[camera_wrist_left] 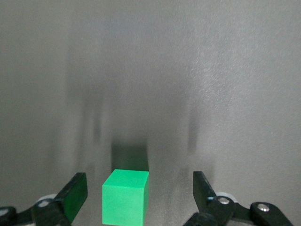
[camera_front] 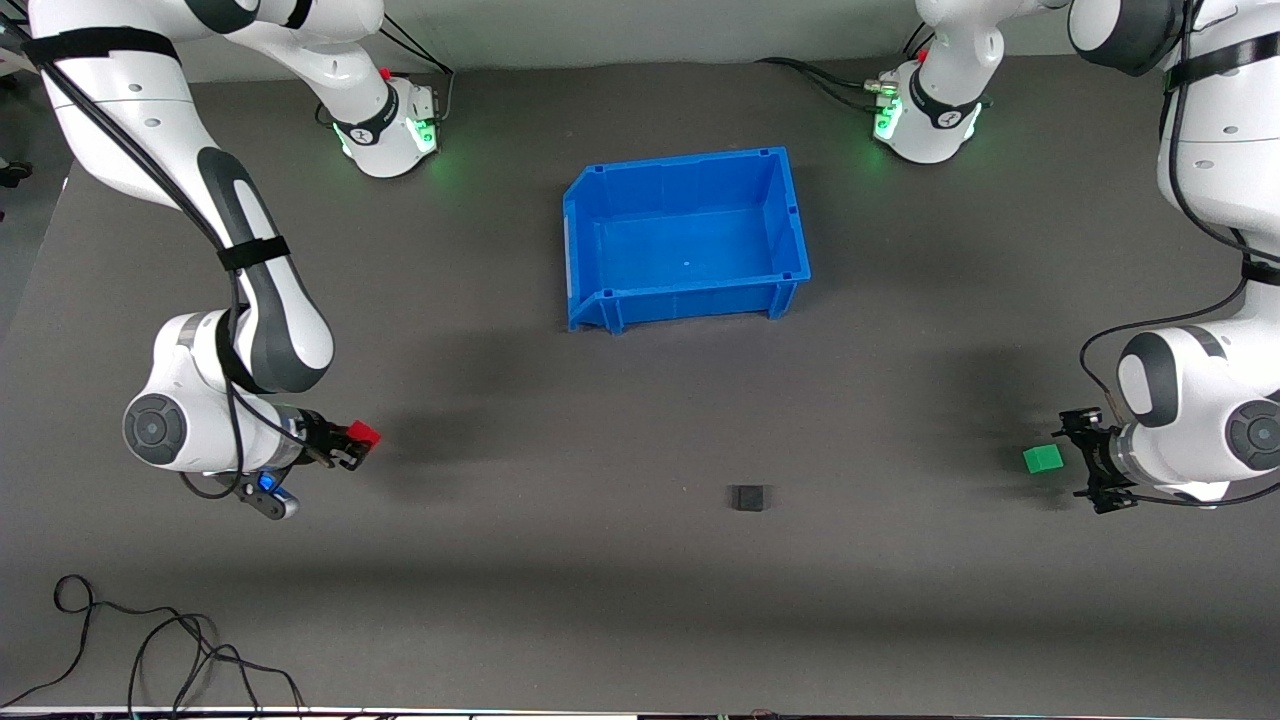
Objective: Attach green and red cubes to black cube
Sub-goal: 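Grasp the green cube with the left gripper while the right gripper lifts red, then carry the red and green cubes toward the black cube with both grippers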
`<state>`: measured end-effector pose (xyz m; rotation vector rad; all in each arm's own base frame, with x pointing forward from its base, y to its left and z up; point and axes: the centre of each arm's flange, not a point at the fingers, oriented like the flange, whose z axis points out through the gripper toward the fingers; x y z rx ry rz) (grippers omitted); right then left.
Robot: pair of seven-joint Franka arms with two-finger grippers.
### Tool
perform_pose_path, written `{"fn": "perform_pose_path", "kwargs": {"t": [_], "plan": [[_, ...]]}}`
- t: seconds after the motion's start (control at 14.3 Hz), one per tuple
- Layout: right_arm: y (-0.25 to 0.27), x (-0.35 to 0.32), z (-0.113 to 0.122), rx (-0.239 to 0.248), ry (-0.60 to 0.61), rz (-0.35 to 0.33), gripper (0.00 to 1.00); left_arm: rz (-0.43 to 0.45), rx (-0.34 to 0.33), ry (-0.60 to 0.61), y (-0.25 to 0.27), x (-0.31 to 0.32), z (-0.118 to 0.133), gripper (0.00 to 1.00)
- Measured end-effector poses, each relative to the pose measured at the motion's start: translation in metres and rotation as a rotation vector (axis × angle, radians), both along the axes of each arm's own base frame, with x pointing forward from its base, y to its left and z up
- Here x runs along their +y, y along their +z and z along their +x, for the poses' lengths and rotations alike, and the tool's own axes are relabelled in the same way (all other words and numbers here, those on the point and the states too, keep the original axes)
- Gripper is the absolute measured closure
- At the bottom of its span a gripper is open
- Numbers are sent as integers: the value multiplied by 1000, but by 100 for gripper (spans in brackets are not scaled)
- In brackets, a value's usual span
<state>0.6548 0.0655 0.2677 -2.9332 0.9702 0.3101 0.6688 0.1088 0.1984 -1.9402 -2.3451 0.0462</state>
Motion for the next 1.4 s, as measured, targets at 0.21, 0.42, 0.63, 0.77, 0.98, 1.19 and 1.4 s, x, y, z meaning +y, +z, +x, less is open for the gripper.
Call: {"fn": "perform_pose_path", "kwargs": {"t": [0.21,0.42,0.63,0.77,0.98,1.19,1.4], "plan": [[24,41,12,-30,-165,-5,61,19,19,-28,-15,-6,-4,0],[24,77,26,21,-351,29,61,36,40,-50,-25,-7,-10,9],[-2,122,38,84,-491,74,61,40,28,-55,-21,-8,-9,45],[-13,149,45,106,-583,79,61,41,28,-63,-19,-12,-8,63],[-23,190,54,110,-696,90,61,40,29,-85,-19,-27,-6,63],[-42,226,59,79,-814,185,61,37,25,-108,-18,-53,-4,63],[-54,254,57,68,-872,278,61,3,-11,-131,-5,-96,5,63]]}}
